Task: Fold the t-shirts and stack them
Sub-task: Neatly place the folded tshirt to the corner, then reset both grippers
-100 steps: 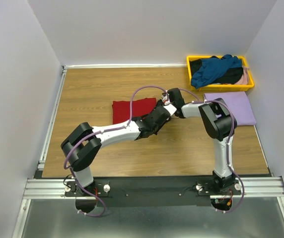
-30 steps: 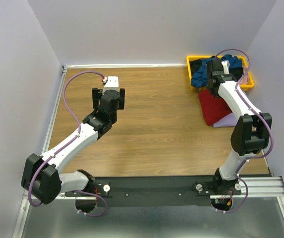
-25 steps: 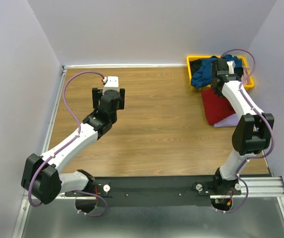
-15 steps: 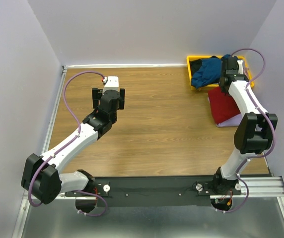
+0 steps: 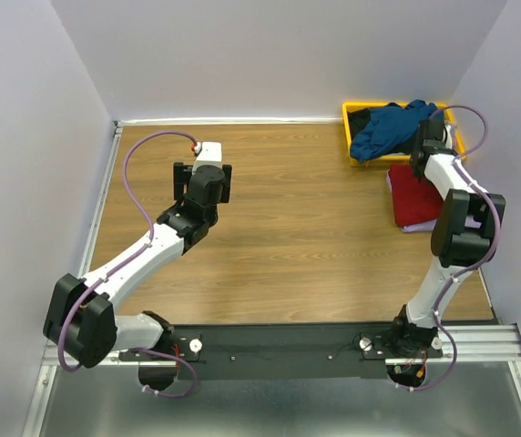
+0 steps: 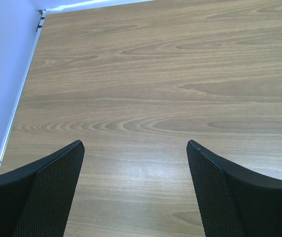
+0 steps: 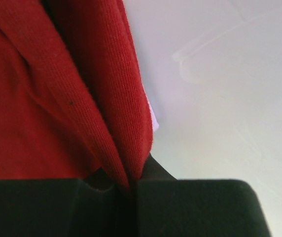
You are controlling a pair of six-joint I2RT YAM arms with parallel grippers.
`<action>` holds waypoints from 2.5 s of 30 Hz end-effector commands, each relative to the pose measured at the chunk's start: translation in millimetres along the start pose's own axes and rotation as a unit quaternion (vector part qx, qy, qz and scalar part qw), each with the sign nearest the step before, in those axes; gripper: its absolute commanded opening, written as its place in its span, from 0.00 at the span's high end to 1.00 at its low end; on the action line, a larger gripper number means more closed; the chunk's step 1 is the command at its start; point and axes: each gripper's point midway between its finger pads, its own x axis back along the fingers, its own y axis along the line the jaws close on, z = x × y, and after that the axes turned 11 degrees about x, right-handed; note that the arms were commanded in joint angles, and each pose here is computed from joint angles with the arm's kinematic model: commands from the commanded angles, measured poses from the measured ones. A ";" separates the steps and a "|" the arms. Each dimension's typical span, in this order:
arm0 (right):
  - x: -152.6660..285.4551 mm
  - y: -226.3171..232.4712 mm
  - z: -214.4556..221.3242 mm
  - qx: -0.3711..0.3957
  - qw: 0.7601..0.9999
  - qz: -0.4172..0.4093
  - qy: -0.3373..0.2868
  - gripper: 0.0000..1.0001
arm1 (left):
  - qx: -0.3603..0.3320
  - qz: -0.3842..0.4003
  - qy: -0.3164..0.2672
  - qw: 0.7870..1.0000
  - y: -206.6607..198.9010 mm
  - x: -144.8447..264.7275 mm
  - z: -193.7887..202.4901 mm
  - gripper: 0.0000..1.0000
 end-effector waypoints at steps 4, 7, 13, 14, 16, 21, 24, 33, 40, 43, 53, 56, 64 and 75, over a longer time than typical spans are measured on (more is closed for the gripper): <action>-27.8 -2.8 -11.3 -0.007 1.000 0.023 -0.002 0.87 | -0.003 -0.005 0.005 1.000 -3.8 -7.4 5.1 0.09; -35.0 -0.1 -10.6 -0.008 1.000 0.028 0.006 0.84 | -0.005 -0.005 0.007 1.000 -4.9 -8.3 6.5 0.09; -36.0 -16.6 -16.6 -0.030 0.997 0.073 0.017 0.45 | -0.010 -0.009 0.012 1.000 -4.4 -10.2 10.6 0.09; -32.8 -22.2 -18.9 -0.047 0.996 0.080 0.014 0.42 | -0.009 -0.009 0.012 1.000 -4.1 -10.3 9.5 0.10; -27.1 -35.2 -20.1 -0.063 0.992 0.104 0.017 0.33 | -0.010 -0.010 0.011 1.000 -4.7 -10.3 8.9 0.10; -6.7 -52.9 -17.1 -0.097 0.990 0.105 -0.001 0.27 | -0.009 -0.012 0.012 1.000 -3.4 -10.3 7.8 0.10; 4.2 -51.0 -16.6 -0.128 0.989 0.074 -0.023 0.26 | -0.008 -0.013 0.015 1.000 -3.5 -11.3 8.2 0.10; 102.1 -79.3 -28.5 -0.306 0.935 -0.074 -0.161 0.11 | 0.025 -0.006 0.023 0.999 -11.3 -13.0 6.0 0.10; 211.9 -110.6 -36.5 -0.385 0.862 -0.152 -0.292 0.00 | 0.091 -0.021 0.012 0.996 -8.7 0.3 -28.1 0.10; 256.4 -100.2 -23.4 -0.368 0.841 -0.202 -0.341 0.00 | 0.131 -0.022 0.000 0.991 -2.1 15.8 -44.2 0.10; 310.2 -133.2 101.9 -0.425 0.765 -0.176 -0.451 0.00 | 0.241 0.005 -0.104 0.965 54.4 93.4 -86.8 0.07; 315.4 -147.2 126.6 -0.443 0.753 -0.148 -0.463 0.00 | 0.277 0.041 -0.125 0.952 61.9 113.6 -84.2 0.05; 309.1 -130.4 160.1 -0.421 0.783 -0.160 -0.429 0.00 | 0.310 0.071 -0.127 0.939 84.3 141.3 -45.9 0.04; 314.2 -127.1 160.7 -0.428 0.771 -0.177 -0.437 0.00 | 0.318 0.087 -0.164 0.930 95.2 151.1 -38.5 0.04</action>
